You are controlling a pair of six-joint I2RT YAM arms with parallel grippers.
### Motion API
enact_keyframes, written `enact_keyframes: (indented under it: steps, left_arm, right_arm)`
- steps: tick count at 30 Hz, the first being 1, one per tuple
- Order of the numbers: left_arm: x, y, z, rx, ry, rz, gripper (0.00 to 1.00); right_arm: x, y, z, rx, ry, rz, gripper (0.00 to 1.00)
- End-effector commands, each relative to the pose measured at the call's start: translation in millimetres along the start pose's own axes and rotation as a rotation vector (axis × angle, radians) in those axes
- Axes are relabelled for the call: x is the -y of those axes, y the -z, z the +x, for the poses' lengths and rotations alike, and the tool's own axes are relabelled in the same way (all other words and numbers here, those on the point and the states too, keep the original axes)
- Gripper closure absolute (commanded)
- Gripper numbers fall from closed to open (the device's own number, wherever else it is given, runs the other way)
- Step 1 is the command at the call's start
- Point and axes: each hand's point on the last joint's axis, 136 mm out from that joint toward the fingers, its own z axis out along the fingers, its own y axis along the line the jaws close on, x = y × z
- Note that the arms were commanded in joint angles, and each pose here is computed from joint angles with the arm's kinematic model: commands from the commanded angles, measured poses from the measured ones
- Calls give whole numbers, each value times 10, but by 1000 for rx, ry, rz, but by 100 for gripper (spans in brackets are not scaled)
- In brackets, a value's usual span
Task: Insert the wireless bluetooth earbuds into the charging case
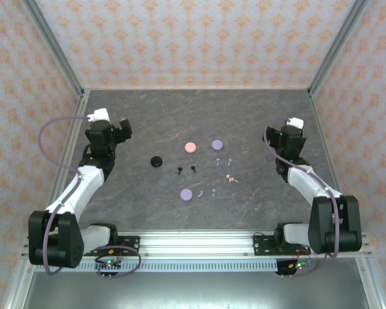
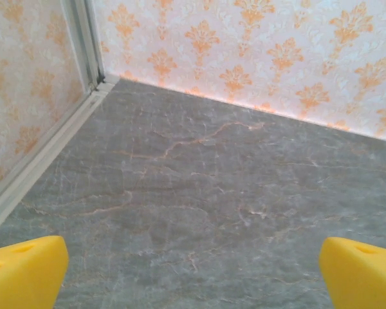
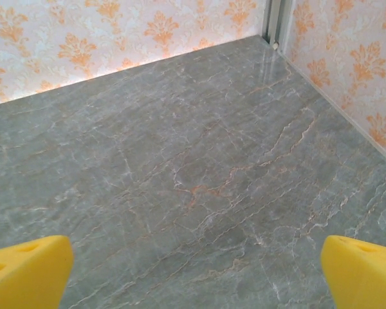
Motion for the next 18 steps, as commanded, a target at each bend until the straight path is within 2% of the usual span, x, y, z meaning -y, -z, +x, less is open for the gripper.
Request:
enact_keyframes:
  steps: [1,6,11,14,18]
  left_arm:
    - [7,154,355,-240,47,-3,0]
    - [227,306,501,-345,150,120,0]
    - [407,374,655,-390,297,220,0]
    - [497,398,705,-398,366,263,0]
    - [587,421,717,-396,387,293,0]
  right_arm:
    - [-8,184,311,-216,-41,-7,1]
    - [-319,419,430,-380,-31,-99,1]
    - [-679,577,618,-503,-5,-185,1]
    - [-902,633,698,-534,88,-212,1]
    - [-1198,632,774,-580,234,-242,0]
